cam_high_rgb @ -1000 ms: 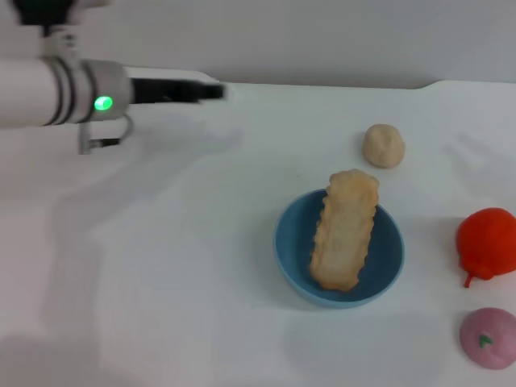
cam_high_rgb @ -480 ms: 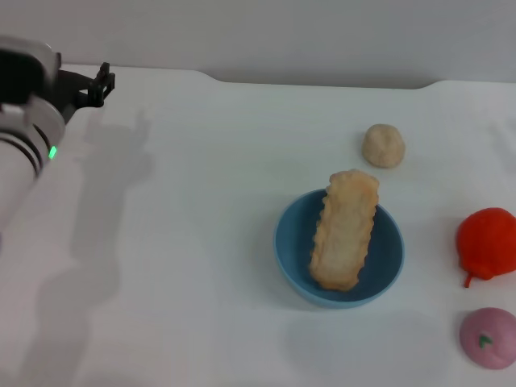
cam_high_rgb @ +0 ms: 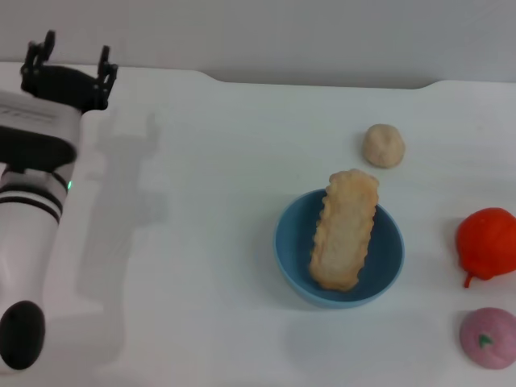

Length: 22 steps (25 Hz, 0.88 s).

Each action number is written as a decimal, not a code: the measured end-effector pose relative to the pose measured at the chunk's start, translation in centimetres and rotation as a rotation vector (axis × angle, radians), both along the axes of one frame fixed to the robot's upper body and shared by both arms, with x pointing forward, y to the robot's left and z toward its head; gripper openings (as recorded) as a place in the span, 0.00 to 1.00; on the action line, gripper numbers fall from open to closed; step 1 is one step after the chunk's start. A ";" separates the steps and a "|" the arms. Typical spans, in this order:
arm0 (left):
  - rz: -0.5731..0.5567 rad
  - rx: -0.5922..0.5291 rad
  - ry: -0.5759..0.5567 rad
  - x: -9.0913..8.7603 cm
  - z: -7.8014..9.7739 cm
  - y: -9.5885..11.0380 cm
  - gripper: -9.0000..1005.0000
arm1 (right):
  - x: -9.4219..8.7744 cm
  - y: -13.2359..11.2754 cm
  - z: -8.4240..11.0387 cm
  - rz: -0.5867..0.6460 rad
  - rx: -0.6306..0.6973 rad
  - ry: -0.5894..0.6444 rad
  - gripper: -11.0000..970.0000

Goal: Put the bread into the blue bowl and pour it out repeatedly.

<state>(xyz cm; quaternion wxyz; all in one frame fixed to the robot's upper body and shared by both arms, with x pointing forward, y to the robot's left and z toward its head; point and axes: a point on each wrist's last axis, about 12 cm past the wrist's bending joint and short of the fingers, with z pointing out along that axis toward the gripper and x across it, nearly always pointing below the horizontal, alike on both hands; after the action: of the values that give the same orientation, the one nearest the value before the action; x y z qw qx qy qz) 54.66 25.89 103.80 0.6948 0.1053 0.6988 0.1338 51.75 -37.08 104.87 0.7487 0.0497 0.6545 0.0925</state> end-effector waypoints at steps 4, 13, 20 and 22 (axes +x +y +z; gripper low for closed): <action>0.022 -0.267 0.020 -0.6 -1.1 1.4 0.70 | -1.4 0.2 -1.3 -0.104 -0.013 -0.010 0.46; 0.015 -0.503 0.005 -2.2 -2.1 3.2 0.70 | -2.4 4.6 -3.1 -0.002 0.042 0.030 0.46; 0.025 -0.487 -0.005 -3.2 -2.5 4.0 0.70 | -1.5 6.7 -2.8 0.102 -0.004 0.020 0.46; 0.033 -0.487 0.005 -3.5 -2.8 4.1 0.70 | -1.4 6.8 -2.8 0.101 -0.003 0.021 0.46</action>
<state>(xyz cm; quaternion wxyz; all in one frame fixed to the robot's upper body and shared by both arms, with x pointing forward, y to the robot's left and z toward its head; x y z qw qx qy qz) 51.14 29.96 101.04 0.6955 -0.0764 0.7139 -0.0277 50.33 -30.30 102.09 0.7364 0.0166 0.6640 0.1288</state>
